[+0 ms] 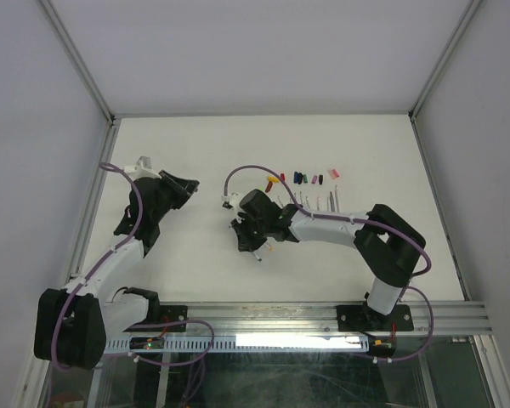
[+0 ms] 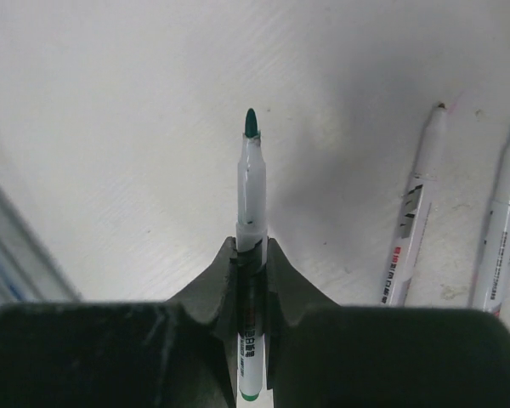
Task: Open the pen caps
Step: Place the pen at the center of the board.
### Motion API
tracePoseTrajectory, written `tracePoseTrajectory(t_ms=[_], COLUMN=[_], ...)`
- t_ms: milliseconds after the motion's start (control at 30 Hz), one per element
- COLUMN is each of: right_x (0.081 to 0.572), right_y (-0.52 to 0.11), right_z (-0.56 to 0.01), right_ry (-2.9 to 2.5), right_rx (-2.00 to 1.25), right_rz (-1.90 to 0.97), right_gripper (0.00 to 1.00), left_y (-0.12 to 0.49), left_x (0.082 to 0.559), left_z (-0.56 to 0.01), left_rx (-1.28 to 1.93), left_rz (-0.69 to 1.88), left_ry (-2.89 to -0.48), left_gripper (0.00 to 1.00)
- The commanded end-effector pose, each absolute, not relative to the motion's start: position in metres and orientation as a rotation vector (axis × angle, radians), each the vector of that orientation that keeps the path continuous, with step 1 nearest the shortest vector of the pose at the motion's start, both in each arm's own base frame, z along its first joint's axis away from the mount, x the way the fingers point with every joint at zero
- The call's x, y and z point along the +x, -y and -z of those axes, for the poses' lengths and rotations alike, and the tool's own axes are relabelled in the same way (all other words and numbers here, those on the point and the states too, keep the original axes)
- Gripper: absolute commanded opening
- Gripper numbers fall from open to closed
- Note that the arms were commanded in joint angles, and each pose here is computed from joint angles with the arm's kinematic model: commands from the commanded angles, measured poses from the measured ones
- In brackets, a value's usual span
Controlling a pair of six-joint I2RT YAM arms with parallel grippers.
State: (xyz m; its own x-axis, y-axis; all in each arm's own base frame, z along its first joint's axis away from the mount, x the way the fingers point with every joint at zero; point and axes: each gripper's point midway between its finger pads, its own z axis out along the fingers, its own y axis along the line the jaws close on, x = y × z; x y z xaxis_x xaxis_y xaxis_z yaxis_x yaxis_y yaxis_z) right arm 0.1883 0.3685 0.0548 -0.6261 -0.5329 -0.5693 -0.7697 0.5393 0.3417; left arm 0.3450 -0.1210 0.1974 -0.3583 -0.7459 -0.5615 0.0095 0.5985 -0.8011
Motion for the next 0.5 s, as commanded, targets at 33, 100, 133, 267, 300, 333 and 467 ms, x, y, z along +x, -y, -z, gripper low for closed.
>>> tracePoseTrajectory(t_ms=[33, 100, 133, 267, 300, 333, 467], right_x=[0.223, 0.223, 0.223, 0.223, 0.224, 0.225, 0.226], right_y=[-0.364, -0.363, -0.362, -0.359, -0.358, -0.357, -0.355], right_z=[-0.052, -0.047, -0.044, -0.034, -0.033, -0.031, -0.028], right_ry=[-2.357, -2.368, -2.373, -2.396, -2.398, -2.399, -2.398], right_rx=[-0.935, -0.944, -0.948, -0.973, -0.977, -0.979, -0.993], right_rz=[-0.478, -0.453, -0.441, -0.393, -0.381, -0.369, -0.342], right_gripper=[0.03, 0.04, 0.05, 0.09, 0.09, 0.14, 0.16], left_y=[0.114, 0.114, 0.114, 0.115, 0.116, 0.116, 0.116], left_x=[0.334, 0.334, 0.333, 0.331, 0.331, 0.330, 0.328], left_z=[-0.147, -0.139, -0.136, -0.128, -0.128, -0.127, -0.128], left_rx=[-0.782, -0.809, -0.817, -0.832, -0.833, -0.834, -0.831], left_rz=[0.812, 0.806, 0.805, 0.804, 0.806, 0.809, 0.814], left_ry=[-1.975, -1.997, -2.006, -2.029, -2.031, -2.031, -2.025], left_gripper=[0.00, 0.00, 0.00, 0.00, 0.00, 0.00, 0.00])
